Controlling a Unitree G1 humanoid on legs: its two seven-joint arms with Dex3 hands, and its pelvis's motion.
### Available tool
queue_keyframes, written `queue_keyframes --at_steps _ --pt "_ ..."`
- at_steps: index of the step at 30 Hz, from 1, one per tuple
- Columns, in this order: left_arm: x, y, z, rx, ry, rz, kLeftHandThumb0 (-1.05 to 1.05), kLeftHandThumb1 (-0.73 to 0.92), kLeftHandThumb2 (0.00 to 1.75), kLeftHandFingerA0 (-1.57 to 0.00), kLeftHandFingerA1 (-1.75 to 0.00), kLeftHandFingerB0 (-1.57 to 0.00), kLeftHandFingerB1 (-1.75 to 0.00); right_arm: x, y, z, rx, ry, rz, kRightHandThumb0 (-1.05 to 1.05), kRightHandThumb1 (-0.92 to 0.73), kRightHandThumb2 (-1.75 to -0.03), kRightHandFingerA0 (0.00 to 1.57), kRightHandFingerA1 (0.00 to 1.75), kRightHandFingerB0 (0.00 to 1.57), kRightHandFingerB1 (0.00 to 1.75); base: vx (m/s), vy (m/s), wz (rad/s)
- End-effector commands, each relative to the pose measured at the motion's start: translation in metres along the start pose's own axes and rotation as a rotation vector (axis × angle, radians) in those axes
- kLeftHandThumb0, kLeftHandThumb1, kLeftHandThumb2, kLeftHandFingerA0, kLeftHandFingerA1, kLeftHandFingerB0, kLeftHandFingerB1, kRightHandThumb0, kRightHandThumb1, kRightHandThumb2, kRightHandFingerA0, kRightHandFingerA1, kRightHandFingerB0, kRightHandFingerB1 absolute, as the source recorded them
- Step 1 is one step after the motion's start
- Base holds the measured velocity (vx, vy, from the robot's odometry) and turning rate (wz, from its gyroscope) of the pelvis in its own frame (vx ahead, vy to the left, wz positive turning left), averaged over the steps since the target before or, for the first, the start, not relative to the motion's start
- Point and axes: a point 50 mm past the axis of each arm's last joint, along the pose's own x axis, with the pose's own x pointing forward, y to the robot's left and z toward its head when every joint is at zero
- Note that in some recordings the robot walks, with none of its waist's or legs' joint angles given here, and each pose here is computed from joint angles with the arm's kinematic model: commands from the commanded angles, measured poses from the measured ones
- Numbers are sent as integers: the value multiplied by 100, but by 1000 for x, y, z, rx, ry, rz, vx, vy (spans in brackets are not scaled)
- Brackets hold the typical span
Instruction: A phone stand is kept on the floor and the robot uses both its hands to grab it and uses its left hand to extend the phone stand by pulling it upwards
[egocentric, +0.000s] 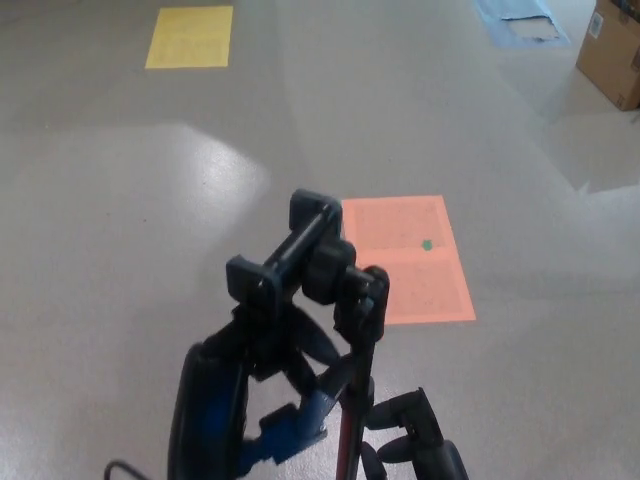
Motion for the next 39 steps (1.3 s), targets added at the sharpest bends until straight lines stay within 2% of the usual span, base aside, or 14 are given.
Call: queue_keyframes --at_steps 1,2,6,7,11,12,15,23,24,25,29,30,31,39 --pt "-19 13 -12 -28 -5 32 -17 75 57 -79 -175 -55 -175 -7 -2 -6 -7 42 14 -34 -92 -67 121 175 102 175 0 0 0" --pt "-21 16 -15 -15 4 29 -28 50 81 -113 -142 -87 -127 -7 -3 -6 -9 43 14 -37 -85 -65 113 175 97 175 0 0 0" --pt "-25 20 -18 1 13 24 -28 50 81 -113 -142 -87 -127 -7 -4 -6 -12 45 15 -37 -85 -65 113 175 97 175 0 0 0" --pt "-44 33 -27 47 128 -68 -62 51 56 -39 -42 -42 -33 -13 -15 -5 -102 38 65 -82 -63 -97 41 97 10 63 0 0 0" --pt "-58 43 -32 78 215 -121 -68 41 78 -27 -45 -28 -42 -20 -25 -2 -182 41 117 -86 -63 -102 17 71 3 36 0 0 0" --pt "-66 50 -34 90 246 -130 -70 51 57 -22 -34 -20 -28 -24 -29 -1 -204 38 123 -105 -71 -112 6 28 0 10 0 0 0" --pt "-84 65 -40 133 327 -149 -37 18 85 0 -50 0 -48 -36 -41 0 -258 27 137 -105 -72 -114 5 27 0 13 0 0 0" --pt "-119 100 -55 285 488 -184 -85 49 93 -2 -12 -2 -9 -69 -65 -5 -315 32 162 -105 -69 -115 0 26 0 17 0 0 0" --pt "-120 101 -56 285 495 -183 -82 47 92 -1 -15 0 -13 -72 -66 -6 -313 41 165 -100 -82 -68 0 8 0 0 0 0 0" --pt "-125 102 -56 276 504 -180 -81 46 92 -1 -15 0 -13 -76 -67 -9 -314 52 175 -100 -63 -99 0 19 0 0 0 0 0" --pt "-134 104 -57 266 517 -152 -81 46 92 -1 -10 -1 -13 -89 -72 -12 -290 81 203 -105 -68 -102 0 13 0 0 0 0 0" --pt "-135 106 -57 272 515 -143 -83 47 93 -3 -10 -3 -11 -91 -71 -11 -279 88 203 -97 -80 -66 0 0 0 0 0 0 0" --pt "-136 107 -56 271 513 -135 -83 48 93 -4 -11 -4 -11 -94 -72 -10 -276 91 202 -105 -69 -111 0 23 0 17 0 0 0" --pt "-140 108 -57 211 481 -83 -78 45 90 -2 -32 -2 -21 -103 -79 -9 -300 53 187 -105 -70 -111 0 22 0 16 0 0 0"
